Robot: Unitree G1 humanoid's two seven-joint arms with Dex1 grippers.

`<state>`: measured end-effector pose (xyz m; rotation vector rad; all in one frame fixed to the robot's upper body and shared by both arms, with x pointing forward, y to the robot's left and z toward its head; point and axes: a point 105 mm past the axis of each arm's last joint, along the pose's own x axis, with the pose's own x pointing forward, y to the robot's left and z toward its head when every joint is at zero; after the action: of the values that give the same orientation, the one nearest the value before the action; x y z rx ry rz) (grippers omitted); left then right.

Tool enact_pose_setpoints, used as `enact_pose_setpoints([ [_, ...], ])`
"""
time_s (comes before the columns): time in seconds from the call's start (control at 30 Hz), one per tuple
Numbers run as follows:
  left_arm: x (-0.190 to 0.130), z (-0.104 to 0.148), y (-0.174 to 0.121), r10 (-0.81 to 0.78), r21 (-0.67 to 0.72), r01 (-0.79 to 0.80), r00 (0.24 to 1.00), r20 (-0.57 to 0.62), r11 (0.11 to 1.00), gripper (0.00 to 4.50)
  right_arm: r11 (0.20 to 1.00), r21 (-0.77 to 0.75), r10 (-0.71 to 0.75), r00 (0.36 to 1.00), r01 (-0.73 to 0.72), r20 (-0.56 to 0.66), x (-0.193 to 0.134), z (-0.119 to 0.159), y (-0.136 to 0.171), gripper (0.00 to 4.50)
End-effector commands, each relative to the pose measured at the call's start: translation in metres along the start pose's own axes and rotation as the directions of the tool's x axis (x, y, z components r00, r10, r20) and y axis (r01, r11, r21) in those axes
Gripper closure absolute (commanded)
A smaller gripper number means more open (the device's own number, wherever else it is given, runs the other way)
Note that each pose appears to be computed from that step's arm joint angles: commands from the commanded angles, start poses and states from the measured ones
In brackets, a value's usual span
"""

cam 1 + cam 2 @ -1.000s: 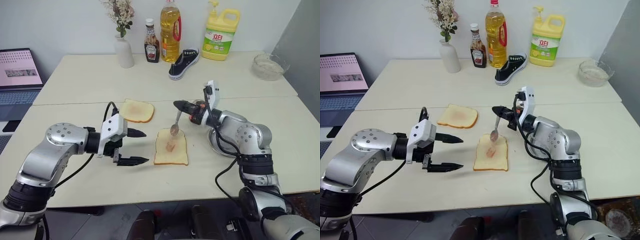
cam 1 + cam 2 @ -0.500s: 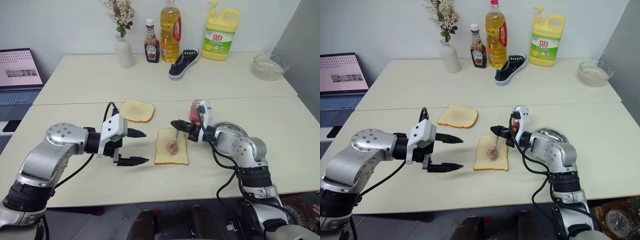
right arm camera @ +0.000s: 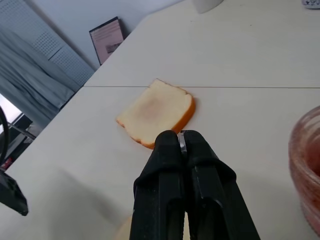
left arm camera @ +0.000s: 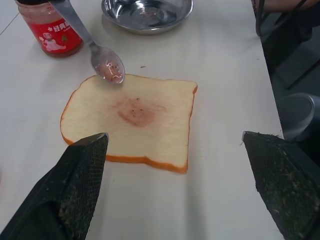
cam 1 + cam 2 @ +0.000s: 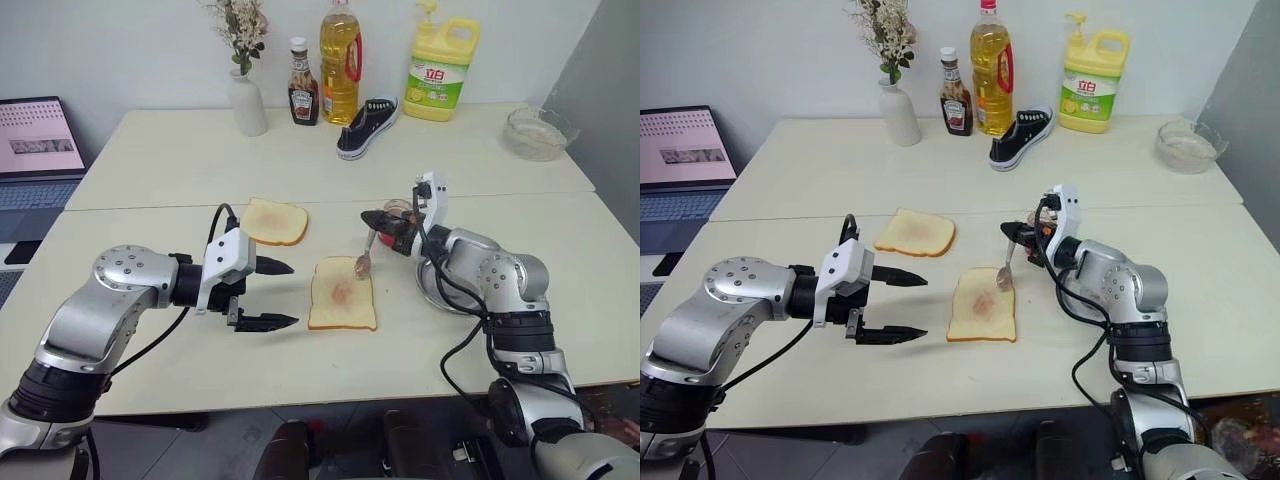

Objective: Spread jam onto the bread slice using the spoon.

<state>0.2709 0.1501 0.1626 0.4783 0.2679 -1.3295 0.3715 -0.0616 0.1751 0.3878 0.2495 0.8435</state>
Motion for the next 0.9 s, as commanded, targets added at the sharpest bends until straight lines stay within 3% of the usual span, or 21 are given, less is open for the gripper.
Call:
enact_pose_setpoints([
  [0.03,-0.002,0.007,0.001,0.006,0.036,-0.006,1.0,0.011,0.999,0.0,0.992,-0.014,0.124,0.991,-0.123,0.051,0.002,0.015,0.034,4.48],
  [0.17,-0.002,0.008,0.0,0.004,0.035,-0.005,1.0,0.011,0.999,0.0,0.99,0.003,0.144,0.99,-0.144,0.006,0.01,-0.005,0.04,4.48],
  [0.4,-0.003,0.008,0.0,0.01,0.035,-0.011,1.0,0.006,0.999,0.0,0.996,0.011,0.092,0.995,-0.091,-0.041,0.016,-0.025,0.022,4.48],
  [0.9,-0.004,0.008,0.001,0.007,0.042,-0.008,1.0,0.006,0.999,0.0,1.0,0.006,-0.017,0.994,0.016,0.11,0.023,0.006,0.005,4.48],
])
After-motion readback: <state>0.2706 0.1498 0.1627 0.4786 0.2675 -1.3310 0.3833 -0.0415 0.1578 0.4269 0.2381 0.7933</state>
